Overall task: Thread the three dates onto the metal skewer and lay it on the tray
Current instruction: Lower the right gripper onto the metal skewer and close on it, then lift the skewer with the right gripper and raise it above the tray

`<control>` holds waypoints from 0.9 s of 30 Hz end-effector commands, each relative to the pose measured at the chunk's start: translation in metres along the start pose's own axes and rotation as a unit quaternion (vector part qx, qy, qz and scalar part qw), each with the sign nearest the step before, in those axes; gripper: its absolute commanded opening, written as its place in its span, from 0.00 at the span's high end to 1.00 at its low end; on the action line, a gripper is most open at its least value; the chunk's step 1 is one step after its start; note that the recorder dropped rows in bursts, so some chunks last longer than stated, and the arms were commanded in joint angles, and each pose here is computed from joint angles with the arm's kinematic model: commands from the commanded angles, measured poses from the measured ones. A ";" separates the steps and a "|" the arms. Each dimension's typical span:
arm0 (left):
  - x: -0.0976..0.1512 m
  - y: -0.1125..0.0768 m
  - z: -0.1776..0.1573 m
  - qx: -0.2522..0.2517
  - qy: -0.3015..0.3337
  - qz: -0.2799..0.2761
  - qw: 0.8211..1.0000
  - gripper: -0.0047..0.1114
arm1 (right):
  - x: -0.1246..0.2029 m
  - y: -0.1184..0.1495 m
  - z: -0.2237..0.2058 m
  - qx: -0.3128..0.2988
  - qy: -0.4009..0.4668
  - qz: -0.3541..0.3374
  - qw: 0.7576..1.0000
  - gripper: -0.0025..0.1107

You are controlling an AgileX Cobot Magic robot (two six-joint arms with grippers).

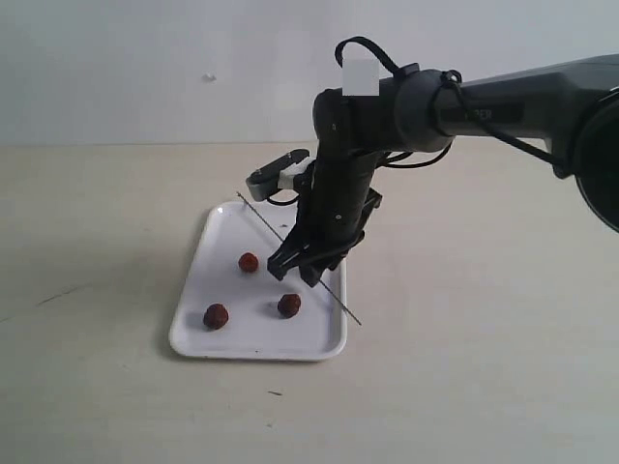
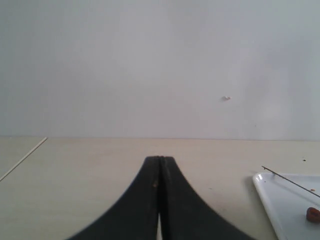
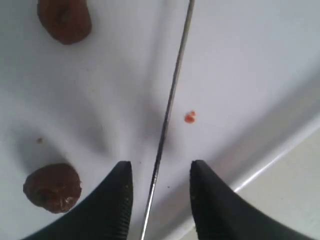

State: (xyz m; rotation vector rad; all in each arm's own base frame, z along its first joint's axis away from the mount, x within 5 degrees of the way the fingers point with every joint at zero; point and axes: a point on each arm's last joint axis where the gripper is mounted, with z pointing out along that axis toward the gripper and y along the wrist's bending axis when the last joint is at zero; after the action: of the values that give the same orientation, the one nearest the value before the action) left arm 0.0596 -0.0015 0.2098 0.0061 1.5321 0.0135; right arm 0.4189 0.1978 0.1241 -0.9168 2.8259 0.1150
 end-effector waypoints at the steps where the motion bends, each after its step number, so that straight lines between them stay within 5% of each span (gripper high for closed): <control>1: 0.000 0.000 0.000 0.002 0.000 0.001 1.000 0.96 | 0.000 -0.001 0.011 0.000 0.004 0.002 1.000 0.65; 6: 0.000 0.000 0.000 0.002 0.000 0.001 1.000 0.96 | 0.001 -0.001 0.018 -0.001 0.008 0.005 1.000 0.69; 16: 0.000 0.000 0.000 0.002 0.000 0.001 1.000 0.96 | 0.000 -0.002 0.018 0.004 0.006 0.053 0.999 0.98; 27: 0.000 0.000 0.000 0.002 0.000 0.001 1.000 0.96 | -0.001 -0.012 0.000 0.062 -0.005 0.083 0.995 0.98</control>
State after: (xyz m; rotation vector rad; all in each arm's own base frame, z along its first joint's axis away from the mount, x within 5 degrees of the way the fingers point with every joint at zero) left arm 0.0596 -0.0015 0.2098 0.0061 1.5321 0.0135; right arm 0.4247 0.1908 0.1113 -0.6584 2.8914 -0.0063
